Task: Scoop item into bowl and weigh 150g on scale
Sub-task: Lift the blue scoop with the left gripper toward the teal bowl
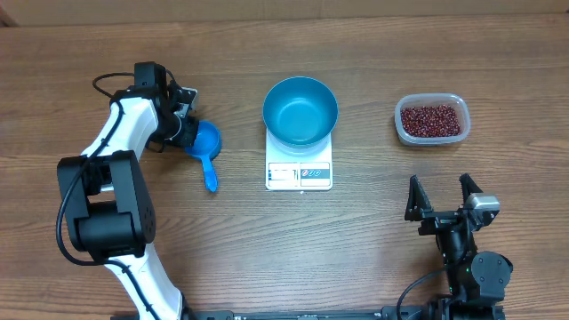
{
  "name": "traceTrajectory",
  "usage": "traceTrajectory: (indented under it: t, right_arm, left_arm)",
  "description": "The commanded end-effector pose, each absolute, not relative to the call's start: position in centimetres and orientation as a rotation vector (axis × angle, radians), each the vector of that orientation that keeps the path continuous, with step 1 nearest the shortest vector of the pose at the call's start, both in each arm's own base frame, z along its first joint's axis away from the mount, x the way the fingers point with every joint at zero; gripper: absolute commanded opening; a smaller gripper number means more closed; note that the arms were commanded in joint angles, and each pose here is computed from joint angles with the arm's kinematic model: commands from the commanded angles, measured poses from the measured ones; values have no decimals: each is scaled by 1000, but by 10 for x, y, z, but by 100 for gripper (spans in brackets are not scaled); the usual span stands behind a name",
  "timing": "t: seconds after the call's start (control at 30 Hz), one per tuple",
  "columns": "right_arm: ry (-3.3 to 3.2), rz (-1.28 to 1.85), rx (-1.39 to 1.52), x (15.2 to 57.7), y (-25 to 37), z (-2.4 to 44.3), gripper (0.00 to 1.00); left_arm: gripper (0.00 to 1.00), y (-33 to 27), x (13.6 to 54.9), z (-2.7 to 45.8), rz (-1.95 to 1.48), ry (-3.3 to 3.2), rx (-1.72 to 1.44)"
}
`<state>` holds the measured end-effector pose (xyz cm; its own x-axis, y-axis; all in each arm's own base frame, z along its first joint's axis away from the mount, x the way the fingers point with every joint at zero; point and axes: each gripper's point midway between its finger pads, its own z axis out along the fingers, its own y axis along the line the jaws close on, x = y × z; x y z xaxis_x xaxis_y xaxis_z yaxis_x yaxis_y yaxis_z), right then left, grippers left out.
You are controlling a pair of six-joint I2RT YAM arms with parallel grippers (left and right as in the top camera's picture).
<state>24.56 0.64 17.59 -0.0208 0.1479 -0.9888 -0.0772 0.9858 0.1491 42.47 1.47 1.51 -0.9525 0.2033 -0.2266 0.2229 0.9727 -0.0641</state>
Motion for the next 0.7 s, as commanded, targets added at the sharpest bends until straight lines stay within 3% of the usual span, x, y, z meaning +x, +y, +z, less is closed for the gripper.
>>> traceTrajectory:
  t: [0.0, 0.2, 0.37, 0.67]
  right_arm:
    - [1579, 178, 63, 246, 5, 174, 100]
    - [1579, 178, 63, 246, 5, 174, 100]
    - [1579, 178, 63, 246, 5, 174, 100]
    - [1579, 177, 63, 246, 5, 174, 100]
  left_arm:
    - [4, 14, 430, 17, -136, 2897, 279]
    - [4, 15, 435, 35, -164, 2876, -26]
    - [4, 7, 442, 81, -280, 2762, -347]
    - [4, -24, 421, 165, -584, 2610, -575]
